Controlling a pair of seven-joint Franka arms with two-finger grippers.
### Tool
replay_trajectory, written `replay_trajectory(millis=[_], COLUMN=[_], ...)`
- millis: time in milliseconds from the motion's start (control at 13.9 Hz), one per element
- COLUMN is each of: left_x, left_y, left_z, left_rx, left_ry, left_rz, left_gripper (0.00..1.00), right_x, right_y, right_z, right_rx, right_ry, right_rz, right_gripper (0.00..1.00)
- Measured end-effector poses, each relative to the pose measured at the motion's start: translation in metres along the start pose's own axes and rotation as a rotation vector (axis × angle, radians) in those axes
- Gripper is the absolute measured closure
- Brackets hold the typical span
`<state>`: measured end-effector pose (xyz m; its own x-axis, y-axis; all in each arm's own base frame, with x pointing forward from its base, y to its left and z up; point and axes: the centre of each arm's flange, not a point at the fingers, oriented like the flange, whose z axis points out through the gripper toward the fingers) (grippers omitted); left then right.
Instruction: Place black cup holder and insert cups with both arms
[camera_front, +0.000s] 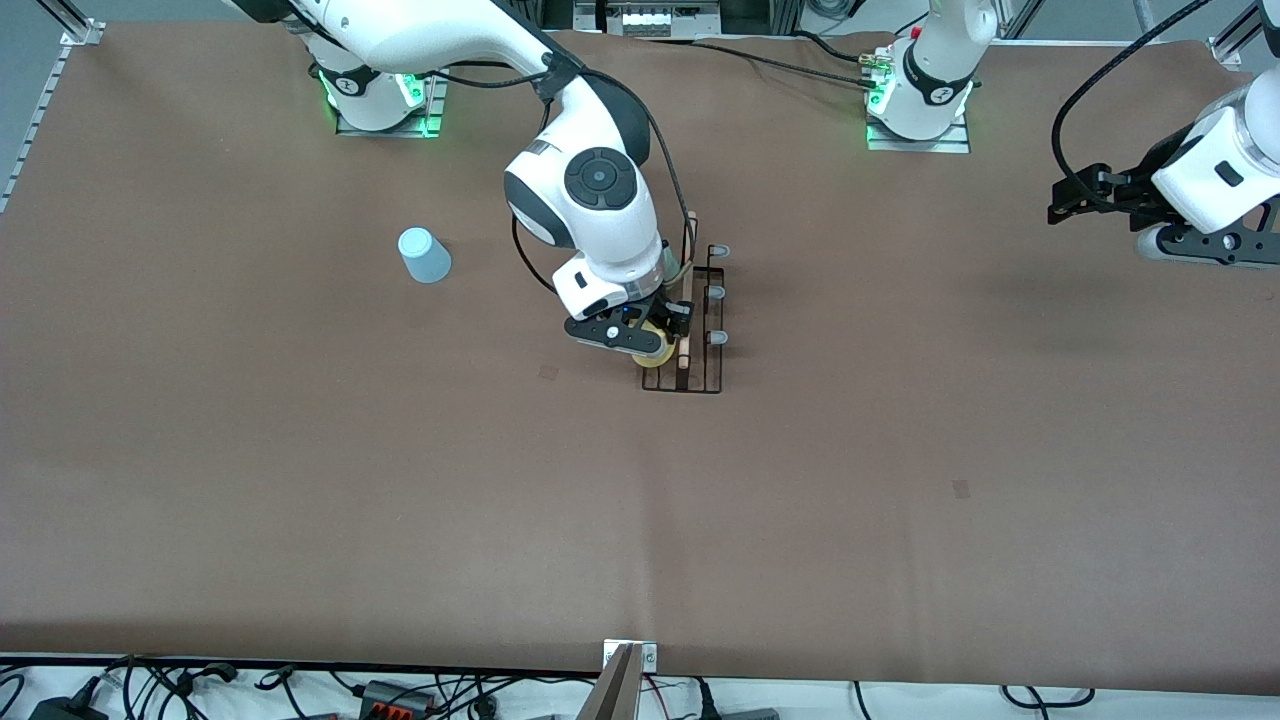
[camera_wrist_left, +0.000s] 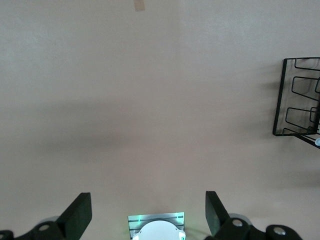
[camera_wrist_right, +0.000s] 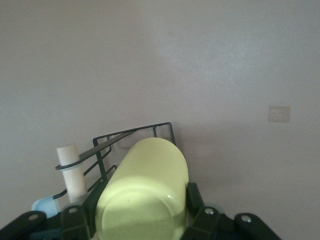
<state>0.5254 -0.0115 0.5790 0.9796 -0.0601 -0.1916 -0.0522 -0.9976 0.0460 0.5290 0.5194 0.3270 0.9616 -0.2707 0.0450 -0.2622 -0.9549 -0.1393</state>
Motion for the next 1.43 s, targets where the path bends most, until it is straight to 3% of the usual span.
replay_trajectory(millis=[430,646,789,1076,1435], left_x=[0.0,0.0,0.0,0.0,0.0], left_y=[0.0,0.0,0.0,0.0,0.001], left_z=[0.0,0.0,0.0,0.0,-0.001], left_rx=[0.0,0.0,0.0,0.0,0.0], left_ry=[0.0,0.0,0.0,0.001,0.002], left_rz=[0.0,0.0,-0.001,0.0,0.001], left_gripper=[0.0,0.0,0.0,0.0,0.0], right_x=[0.019,0.069,0.108,0.175,0.213], right_y=[0.005,0.044,0.095,0.247,0.411], right_z=[-0.021,-0.087,-0.14,-0.24,-0.314], right_rx=[0.009,-0.025,-0.057,-0.145,-0.202], right_ry=[0.034,0.074,0.069,-0.001,-0.047], right_rz=[0.02,0.051,0.03,-0.071,-0.102], right_gripper=[0.0,0.0,0.0,0.0,0.0])
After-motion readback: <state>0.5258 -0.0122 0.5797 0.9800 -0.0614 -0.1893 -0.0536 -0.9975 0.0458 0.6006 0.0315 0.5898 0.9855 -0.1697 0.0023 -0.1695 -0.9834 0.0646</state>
